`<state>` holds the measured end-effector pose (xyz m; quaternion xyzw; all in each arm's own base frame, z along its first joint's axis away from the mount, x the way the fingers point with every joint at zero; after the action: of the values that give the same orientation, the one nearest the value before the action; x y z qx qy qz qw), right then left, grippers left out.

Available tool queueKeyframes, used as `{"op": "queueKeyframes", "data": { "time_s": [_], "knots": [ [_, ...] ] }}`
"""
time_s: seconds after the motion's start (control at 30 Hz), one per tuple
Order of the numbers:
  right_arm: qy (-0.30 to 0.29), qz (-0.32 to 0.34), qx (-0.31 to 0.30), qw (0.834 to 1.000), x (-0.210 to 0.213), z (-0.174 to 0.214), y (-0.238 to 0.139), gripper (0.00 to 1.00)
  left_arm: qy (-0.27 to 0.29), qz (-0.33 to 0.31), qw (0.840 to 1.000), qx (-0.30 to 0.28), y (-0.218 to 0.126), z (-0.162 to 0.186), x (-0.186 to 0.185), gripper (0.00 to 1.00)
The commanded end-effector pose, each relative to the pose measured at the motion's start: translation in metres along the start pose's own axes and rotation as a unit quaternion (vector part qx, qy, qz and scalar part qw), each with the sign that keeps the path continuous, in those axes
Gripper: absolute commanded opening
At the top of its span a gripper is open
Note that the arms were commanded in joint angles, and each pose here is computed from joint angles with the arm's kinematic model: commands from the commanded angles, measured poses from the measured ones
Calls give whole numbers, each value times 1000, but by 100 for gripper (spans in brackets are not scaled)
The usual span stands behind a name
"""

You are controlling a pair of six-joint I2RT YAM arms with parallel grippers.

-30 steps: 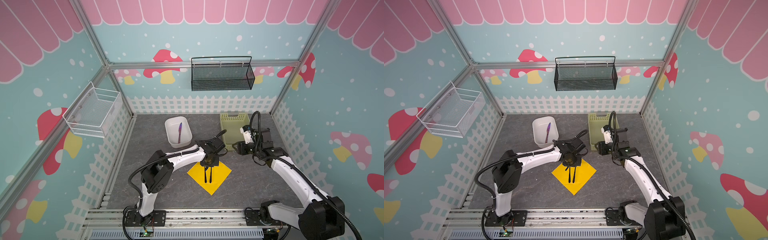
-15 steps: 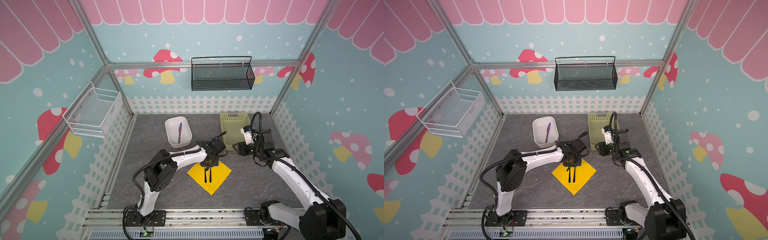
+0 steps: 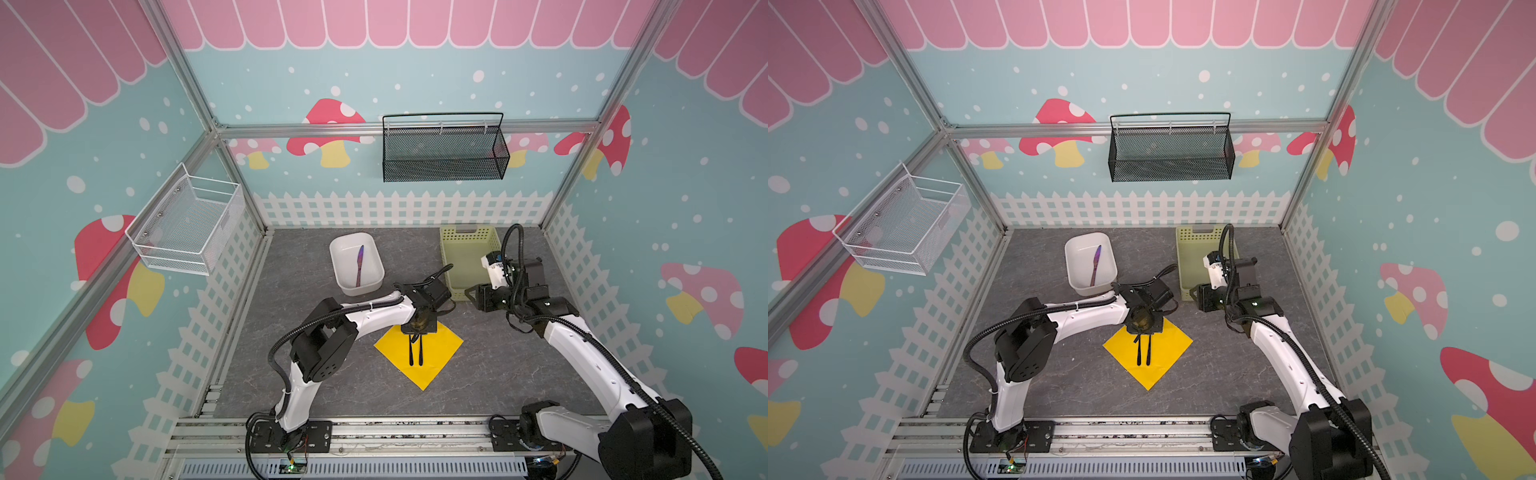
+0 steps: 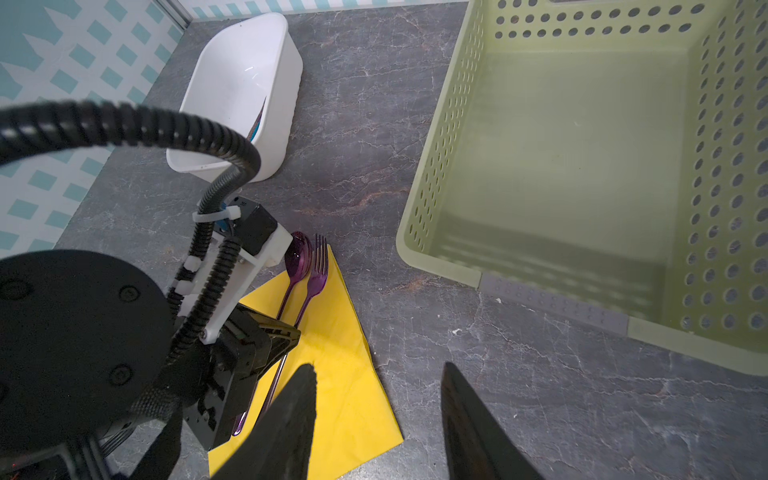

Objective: Place the utensils on the paper napkin and roll it up
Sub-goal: 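Open the left gripper, release the fork and raise it off the napkin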

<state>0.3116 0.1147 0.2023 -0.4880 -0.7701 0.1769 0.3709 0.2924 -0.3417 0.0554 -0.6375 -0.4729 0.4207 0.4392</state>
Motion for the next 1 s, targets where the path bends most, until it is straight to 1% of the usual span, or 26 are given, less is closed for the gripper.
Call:
{"op": "queueKeyframes", "data": {
  "time_s": [0.0, 0.53, 0.8, 0.97],
  "knots": [
    [-12, -6, -9, 1000, 2, -1, -5, 51, -22, -15, 1000, -5, 8, -2, 8, 0],
    [-13, -5, -13, 1000, 2, -1, -8, 50, -28, -24, 999, -3, 9, 1, 16, 2],
    [-14, -4, -15, 1000, 2, -1, -9, 50, -33, -24, 999, 0, 10, 2, 17, 8],
    [-12, -7, -15, 1000, 3, -1, -10, 50, -32, -18, 999, -3, 6, 0, 15, 14]
  ]
}}
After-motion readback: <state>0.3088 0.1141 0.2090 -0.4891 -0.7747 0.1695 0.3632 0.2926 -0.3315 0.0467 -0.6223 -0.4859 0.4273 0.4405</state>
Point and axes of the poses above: each gripper's point midway between its finger pads, its own y axis out along the fingers, its own x axis along the line the jaws close on, z = x × y, the point moved 2 cm from there along -y, back along the fingers, and after that the axes turned 9 degrees about y, right-handed, at the moved point
